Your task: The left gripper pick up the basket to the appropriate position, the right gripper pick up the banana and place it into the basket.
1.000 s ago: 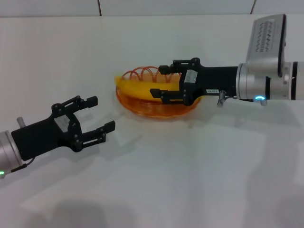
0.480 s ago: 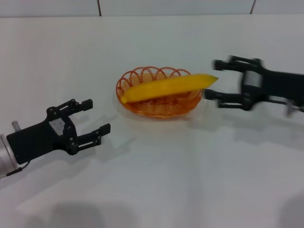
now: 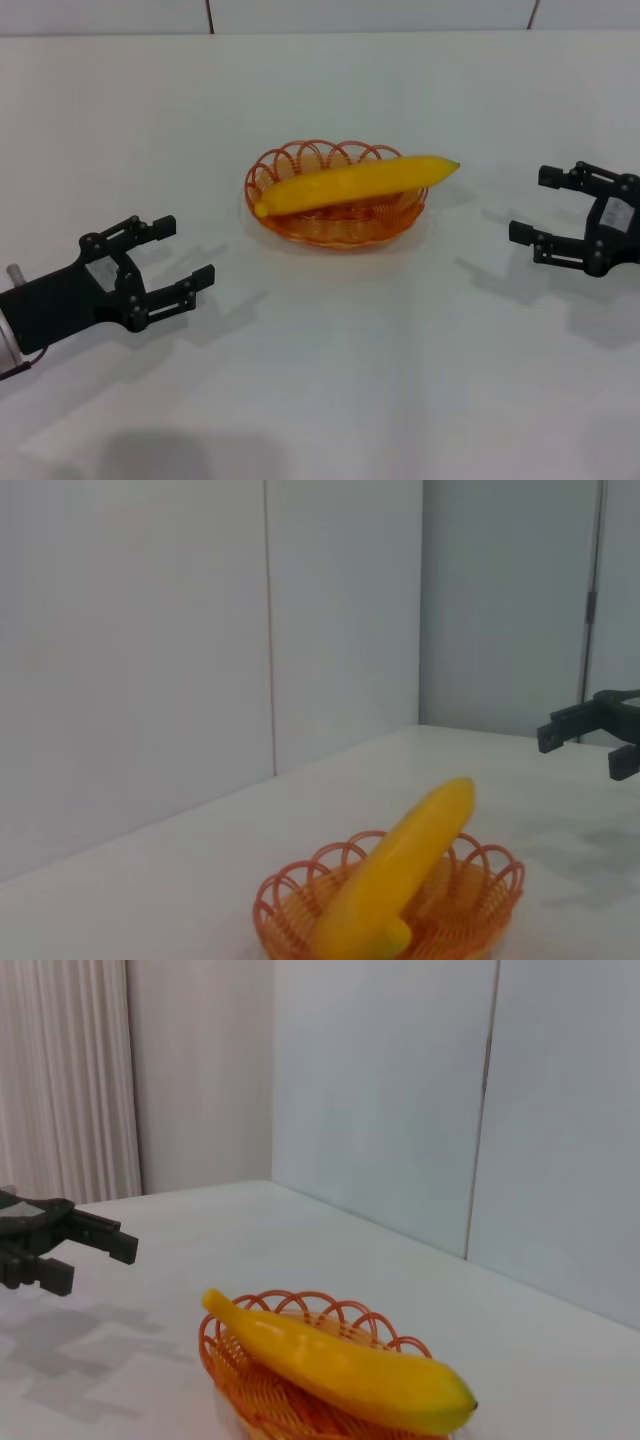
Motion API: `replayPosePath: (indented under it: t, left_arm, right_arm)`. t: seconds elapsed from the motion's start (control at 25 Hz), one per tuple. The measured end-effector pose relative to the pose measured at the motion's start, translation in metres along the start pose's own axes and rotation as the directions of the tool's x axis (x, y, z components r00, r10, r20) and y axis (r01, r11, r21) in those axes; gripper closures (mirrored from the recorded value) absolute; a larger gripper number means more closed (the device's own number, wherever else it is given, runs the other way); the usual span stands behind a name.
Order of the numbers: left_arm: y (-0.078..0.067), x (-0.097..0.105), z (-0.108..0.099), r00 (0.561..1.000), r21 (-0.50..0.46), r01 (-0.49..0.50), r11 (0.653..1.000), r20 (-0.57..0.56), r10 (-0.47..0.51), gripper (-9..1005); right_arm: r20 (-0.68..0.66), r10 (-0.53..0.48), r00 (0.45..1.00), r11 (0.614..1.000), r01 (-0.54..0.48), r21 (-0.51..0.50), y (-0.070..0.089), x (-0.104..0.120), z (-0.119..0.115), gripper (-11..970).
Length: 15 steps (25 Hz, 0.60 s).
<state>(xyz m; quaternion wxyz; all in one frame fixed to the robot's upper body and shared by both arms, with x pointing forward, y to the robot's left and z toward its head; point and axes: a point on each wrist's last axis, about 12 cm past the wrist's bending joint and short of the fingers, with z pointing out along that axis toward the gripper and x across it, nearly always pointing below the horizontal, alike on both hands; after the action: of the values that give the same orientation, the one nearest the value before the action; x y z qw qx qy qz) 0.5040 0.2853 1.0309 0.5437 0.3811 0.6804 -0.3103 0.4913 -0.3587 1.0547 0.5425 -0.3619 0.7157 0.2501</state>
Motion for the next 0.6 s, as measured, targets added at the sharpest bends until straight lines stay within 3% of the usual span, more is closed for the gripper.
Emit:
replayPosePath:
  t: [0.6]
  left_arm:
    - [-0.0005, -0.0005, 0.0017, 1.0, 0.0, 0.001, 1.0, 0.004, -0.001, 180]
  right_arm:
    - [-0.006, -0.003, 1.0, 1.0, 0.003, -0.014, 0.0008, -0.0004, 0.0091, 128]
